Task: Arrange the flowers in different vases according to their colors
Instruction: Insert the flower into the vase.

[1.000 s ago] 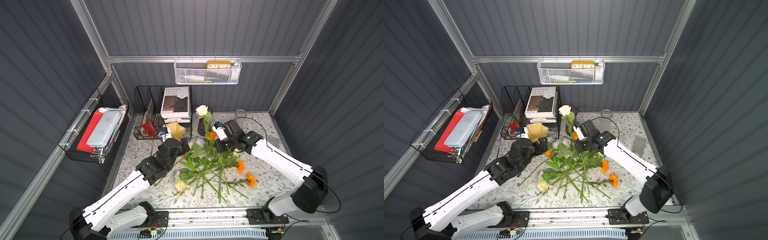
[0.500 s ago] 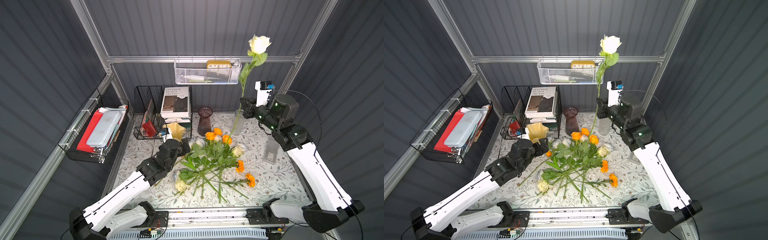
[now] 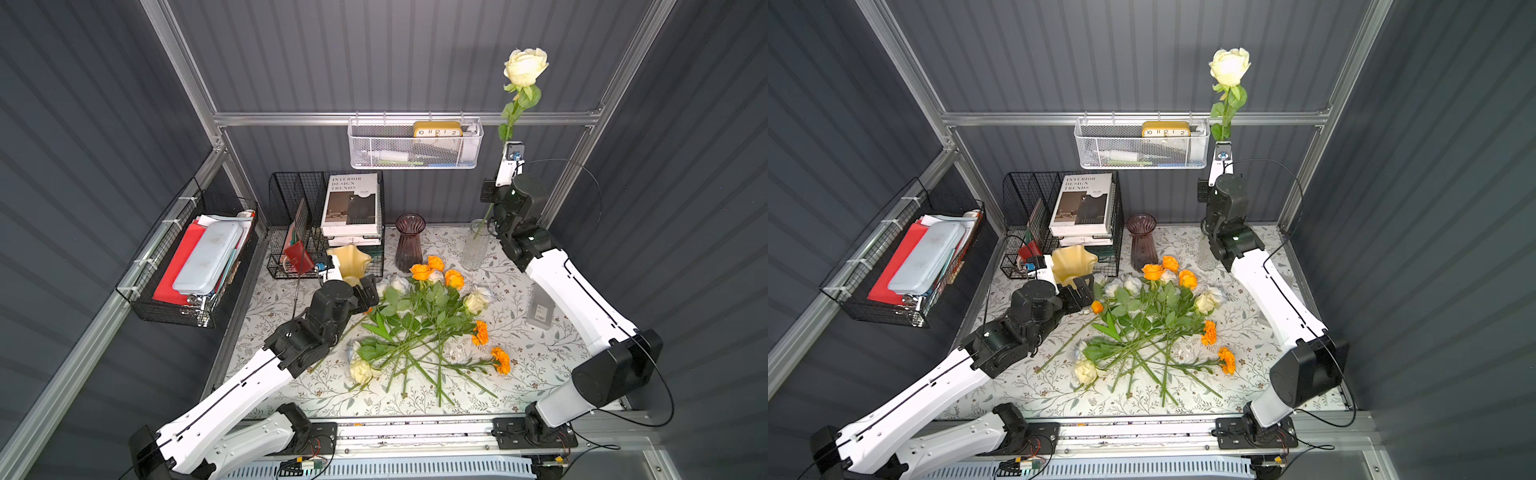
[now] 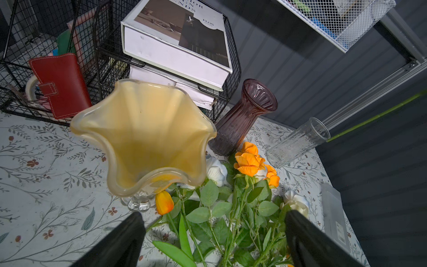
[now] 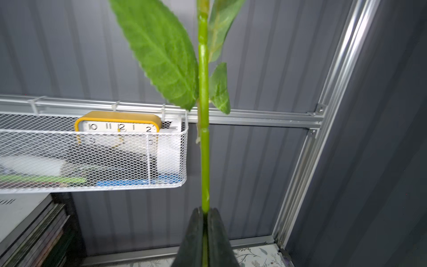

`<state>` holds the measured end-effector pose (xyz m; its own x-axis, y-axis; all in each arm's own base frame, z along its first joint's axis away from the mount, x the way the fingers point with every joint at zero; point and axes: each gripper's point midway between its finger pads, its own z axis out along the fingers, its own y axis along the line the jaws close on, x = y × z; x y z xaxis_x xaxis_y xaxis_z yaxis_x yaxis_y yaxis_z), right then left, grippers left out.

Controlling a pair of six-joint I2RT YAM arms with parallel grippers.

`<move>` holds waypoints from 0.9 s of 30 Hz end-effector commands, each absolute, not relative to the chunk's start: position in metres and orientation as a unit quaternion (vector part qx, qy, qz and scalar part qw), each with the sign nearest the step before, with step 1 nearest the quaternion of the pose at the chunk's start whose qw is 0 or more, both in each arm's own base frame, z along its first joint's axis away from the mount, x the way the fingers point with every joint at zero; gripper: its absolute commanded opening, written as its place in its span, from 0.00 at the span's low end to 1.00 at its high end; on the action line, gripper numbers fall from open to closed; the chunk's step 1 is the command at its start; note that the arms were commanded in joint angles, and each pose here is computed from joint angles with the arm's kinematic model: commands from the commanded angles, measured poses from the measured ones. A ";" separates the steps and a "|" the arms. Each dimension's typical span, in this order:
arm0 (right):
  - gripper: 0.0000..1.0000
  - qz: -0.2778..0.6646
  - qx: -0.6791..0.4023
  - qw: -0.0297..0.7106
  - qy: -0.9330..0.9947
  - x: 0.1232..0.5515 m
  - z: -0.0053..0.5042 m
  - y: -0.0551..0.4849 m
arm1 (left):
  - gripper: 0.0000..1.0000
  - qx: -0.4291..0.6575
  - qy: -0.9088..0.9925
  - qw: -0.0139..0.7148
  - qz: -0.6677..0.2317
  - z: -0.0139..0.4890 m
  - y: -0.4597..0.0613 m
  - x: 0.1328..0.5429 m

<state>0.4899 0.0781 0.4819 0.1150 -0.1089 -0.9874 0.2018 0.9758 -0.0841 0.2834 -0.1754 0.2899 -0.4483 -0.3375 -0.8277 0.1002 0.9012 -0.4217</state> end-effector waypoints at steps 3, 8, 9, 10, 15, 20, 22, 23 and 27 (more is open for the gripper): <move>0.00 -0.136 0.085 0.784 0.600 0.483 0.528 0.051 | 0.98 -0.066 0.827 0.517 -0.211 0.291 -0.173 0.280; 0.00 -0.148 0.086 0.781 0.601 0.496 0.523 0.046 | 0.98 -0.064 0.828 0.518 -0.206 0.289 -0.174 0.281; 0.00 -0.152 0.089 0.782 0.598 0.499 0.521 0.045 | 0.98 -0.062 0.829 0.518 -0.204 0.288 -0.174 0.282; 0.00 -0.152 0.089 0.782 0.598 0.502 0.516 0.046 | 0.98 -0.063 0.829 0.518 -0.204 0.289 -0.174 0.282; 0.00 -0.151 0.080 0.768 0.617 0.525 0.485 0.054 | 0.98 -0.061 0.827 0.520 -0.203 0.289 -0.174 0.282; 0.00 -0.150 0.074 0.756 0.633 0.538 0.443 0.058 | 0.99 -0.060 0.825 0.523 -0.206 0.289 -0.173 0.281; 0.00 -0.146 0.069 0.746 0.646 0.542 0.423 0.061 | 0.99 -0.058 0.824 0.522 -0.210 0.287 -0.174 0.280; 0.00 -0.147 0.061 0.745 0.648 0.541 0.414 0.062 | 0.98 -0.056 0.823 0.523 -0.213 0.287 -0.175 0.280; 0.00 -0.148 0.043 0.746 0.648 0.530 0.405 0.074 | 0.99 -0.058 0.826 0.519 -0.215 0.282 -0.176 0.279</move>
